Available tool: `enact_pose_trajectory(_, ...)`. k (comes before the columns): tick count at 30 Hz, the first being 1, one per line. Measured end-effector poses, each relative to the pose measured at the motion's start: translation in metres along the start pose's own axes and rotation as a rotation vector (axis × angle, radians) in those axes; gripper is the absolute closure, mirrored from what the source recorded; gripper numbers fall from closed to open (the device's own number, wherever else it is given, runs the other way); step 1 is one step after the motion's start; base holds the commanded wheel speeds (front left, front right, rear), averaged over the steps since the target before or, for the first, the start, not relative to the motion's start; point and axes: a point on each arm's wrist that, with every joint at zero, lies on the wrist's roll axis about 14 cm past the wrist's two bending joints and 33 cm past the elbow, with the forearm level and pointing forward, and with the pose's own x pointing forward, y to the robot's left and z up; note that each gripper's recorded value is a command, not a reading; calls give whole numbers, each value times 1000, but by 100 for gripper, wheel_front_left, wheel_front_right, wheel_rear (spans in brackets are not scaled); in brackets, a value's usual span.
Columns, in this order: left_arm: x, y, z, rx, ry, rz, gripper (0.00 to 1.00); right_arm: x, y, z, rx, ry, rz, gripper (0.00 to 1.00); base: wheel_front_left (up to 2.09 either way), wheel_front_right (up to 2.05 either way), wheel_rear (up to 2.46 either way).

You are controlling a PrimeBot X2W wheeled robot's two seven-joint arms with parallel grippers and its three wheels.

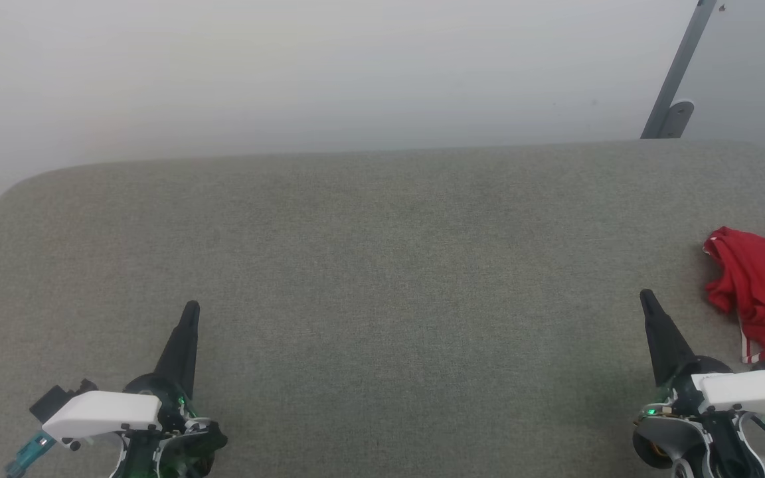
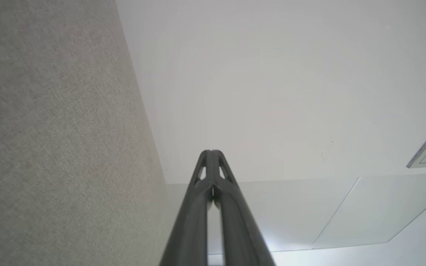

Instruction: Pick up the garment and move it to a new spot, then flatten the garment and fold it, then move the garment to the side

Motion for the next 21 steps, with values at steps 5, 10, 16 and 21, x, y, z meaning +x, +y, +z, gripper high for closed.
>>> enact_pose_trajectory(5,0,0,0,0,0,0,100,0,0,0,0,0,0,100,0,0,0)
enact_pose_trajectory(10,0,0,0,0,0,0,100,0,0,0,0,0,0,100,0,0,0)
enact_pose_trajectory(16,0,0,0,0,1,0,100,0,0,0,0,0,0,100,0,0,0)
enact_pose_trajectory(21,0,0,0,0,1,0,100,0,0,0,0,0,0,100,0,0,0)
